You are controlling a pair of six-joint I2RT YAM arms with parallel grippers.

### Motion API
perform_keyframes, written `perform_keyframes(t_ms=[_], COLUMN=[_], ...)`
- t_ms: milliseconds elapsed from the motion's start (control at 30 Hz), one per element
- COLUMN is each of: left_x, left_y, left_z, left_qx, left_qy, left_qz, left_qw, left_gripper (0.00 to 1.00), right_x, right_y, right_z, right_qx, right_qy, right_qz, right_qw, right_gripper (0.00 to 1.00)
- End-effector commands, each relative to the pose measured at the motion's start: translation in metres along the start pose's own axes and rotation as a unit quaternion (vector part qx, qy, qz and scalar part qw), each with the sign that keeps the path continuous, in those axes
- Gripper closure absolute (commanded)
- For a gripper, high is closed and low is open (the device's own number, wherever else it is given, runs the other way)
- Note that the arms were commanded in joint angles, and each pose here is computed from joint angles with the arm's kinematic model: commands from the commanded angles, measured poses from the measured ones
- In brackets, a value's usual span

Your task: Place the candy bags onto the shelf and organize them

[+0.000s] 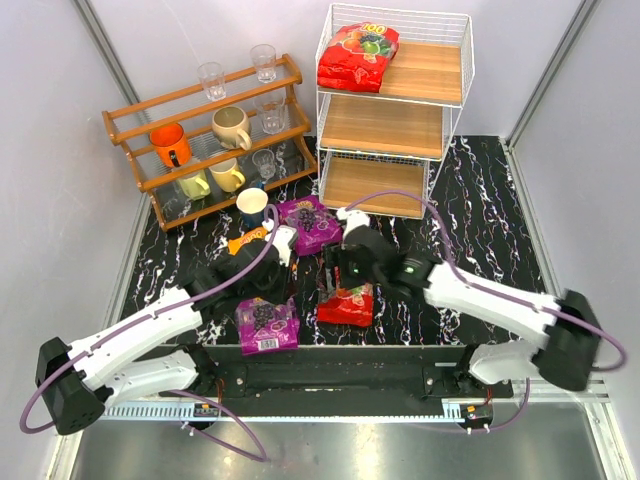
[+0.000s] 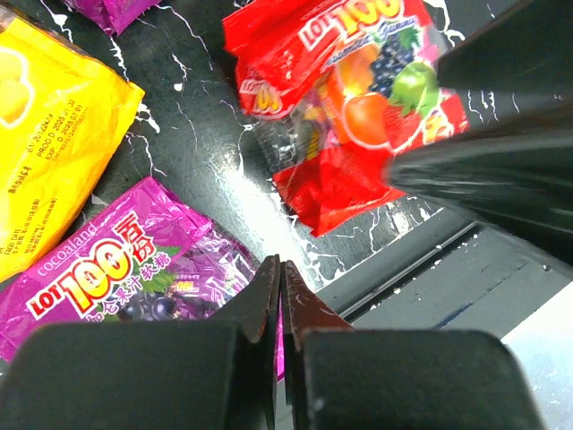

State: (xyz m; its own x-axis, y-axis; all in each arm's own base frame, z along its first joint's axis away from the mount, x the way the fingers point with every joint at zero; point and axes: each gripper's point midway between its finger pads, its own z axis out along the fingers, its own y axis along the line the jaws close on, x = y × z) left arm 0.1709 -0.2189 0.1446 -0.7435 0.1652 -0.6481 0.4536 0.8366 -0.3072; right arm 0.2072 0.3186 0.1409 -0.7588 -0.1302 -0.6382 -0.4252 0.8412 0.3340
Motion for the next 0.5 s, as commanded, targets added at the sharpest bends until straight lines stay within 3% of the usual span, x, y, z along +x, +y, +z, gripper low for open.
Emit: perform_keyframes(t_ms=[0,100,167,333,467], left_x=[-0.008,-0.009,-0.01,-0.009,-0.009], left_y=[0.003,0.001,-0.001,-0.004,-0.005], left_z=[-0.002,-0.001,-0.001,0.001,-0.001], left_qx=[-0.006,-0.003,0.003,0.008,0.012], left_qy=[-0.021,-0.021,-0.022,-0.018,-0.018], left_qz=[-0.008,-0.009,-0.01,-0.008,-0.007], left_qw=[1.0,1.0,1.0,1.0,1.0], left_gripper=[1.0,1.0,1.0,1.0,1.0], right_x=[-0.065,-0.057,-0.033,0.025,0.051], right_y=[0.017,-0.021,-0.043,-0.065,-0.075], right_z=[-0.064,-0.08,-0.072,-0.041,-0.026], right_qx=[-0.062,0.008,0.047,0.058,0.029], right_qy=[-0.165,-0.186,-0.165,-0.115,-0.131], right_qz=[0.045,0.091,0.118,0.176,0.253], right_qw=[0.983,0.978,0.978,0.976,0.958], right_gripper=[0.28,0.22,0.21,0.13,0.11])
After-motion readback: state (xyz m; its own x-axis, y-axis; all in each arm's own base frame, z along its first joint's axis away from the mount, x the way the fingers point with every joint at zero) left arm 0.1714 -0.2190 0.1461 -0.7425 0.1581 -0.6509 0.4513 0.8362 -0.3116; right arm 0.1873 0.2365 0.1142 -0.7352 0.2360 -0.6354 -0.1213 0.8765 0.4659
